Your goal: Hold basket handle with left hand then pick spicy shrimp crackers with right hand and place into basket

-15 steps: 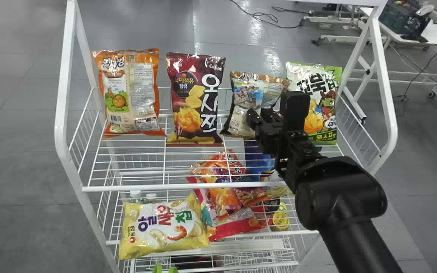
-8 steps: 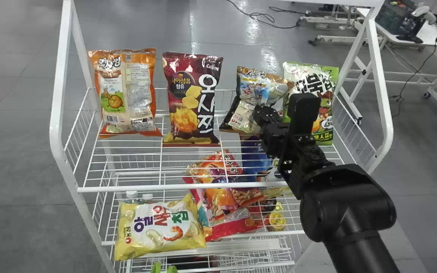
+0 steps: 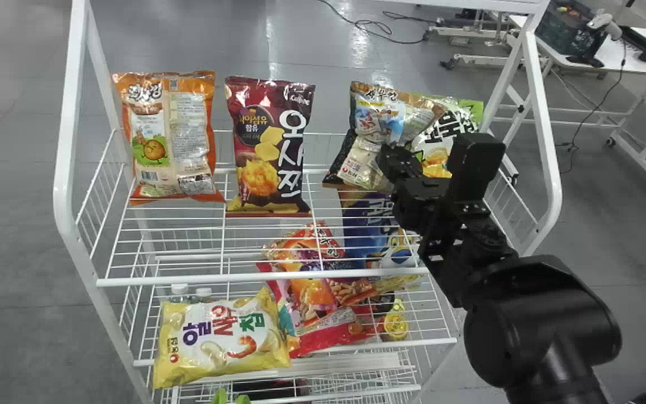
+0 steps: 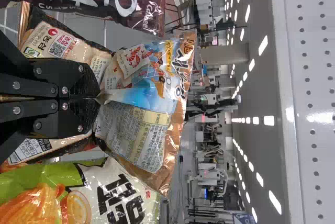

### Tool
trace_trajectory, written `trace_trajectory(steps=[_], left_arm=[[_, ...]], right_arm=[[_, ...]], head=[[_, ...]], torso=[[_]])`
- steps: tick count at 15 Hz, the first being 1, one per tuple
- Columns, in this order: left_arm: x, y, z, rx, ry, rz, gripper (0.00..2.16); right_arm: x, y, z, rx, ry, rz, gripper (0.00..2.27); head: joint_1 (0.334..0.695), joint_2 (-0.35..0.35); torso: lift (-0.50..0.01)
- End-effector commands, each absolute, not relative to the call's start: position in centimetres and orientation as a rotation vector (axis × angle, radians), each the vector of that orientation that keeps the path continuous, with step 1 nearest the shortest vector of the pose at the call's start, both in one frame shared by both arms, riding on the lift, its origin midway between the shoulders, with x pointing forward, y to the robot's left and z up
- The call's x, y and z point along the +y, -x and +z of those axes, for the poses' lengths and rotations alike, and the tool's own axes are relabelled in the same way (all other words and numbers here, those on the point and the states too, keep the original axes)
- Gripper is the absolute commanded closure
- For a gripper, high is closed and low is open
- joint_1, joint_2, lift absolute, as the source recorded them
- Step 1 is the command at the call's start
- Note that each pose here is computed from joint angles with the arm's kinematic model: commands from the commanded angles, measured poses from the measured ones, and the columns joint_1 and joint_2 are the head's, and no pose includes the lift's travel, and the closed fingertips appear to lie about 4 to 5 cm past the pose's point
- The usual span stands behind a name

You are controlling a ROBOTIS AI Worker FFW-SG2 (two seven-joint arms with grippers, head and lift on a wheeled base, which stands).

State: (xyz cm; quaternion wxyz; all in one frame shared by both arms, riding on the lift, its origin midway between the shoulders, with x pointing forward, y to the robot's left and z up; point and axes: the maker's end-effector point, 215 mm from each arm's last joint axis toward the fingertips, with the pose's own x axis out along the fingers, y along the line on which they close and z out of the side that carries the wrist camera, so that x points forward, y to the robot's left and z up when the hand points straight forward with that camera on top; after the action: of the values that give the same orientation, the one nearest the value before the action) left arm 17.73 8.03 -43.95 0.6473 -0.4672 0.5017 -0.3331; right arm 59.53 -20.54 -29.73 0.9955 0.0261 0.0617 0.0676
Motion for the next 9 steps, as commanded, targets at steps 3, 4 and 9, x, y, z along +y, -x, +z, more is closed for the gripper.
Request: trace_trajectory(steps=[3,4,9], left_arm=[[7.8,-17.8,-43.8,1.138,1.056,-0.764,1.9],[7.8,-18.1,-43.8,1.135,1.053,-0.764,1.9],[7.8,-18.6,-44.1,1.137,1.041,-0.761,1.9]], right_arm=[[-20.2,-55.1,-30.2,0.199,-0.071,0.171,1.93],[-19.9,-54.0,-30.9,0.24,-0.079,0.182,1.93],[-17.8,-47.4,-32.3,0.4,-0.094,0.271,1.93]], head=[[0.695,-0.187],[0.695,-0.19],[0.695,-0.183]], torso=[[-0.037],[-0.037],[-0.037]])
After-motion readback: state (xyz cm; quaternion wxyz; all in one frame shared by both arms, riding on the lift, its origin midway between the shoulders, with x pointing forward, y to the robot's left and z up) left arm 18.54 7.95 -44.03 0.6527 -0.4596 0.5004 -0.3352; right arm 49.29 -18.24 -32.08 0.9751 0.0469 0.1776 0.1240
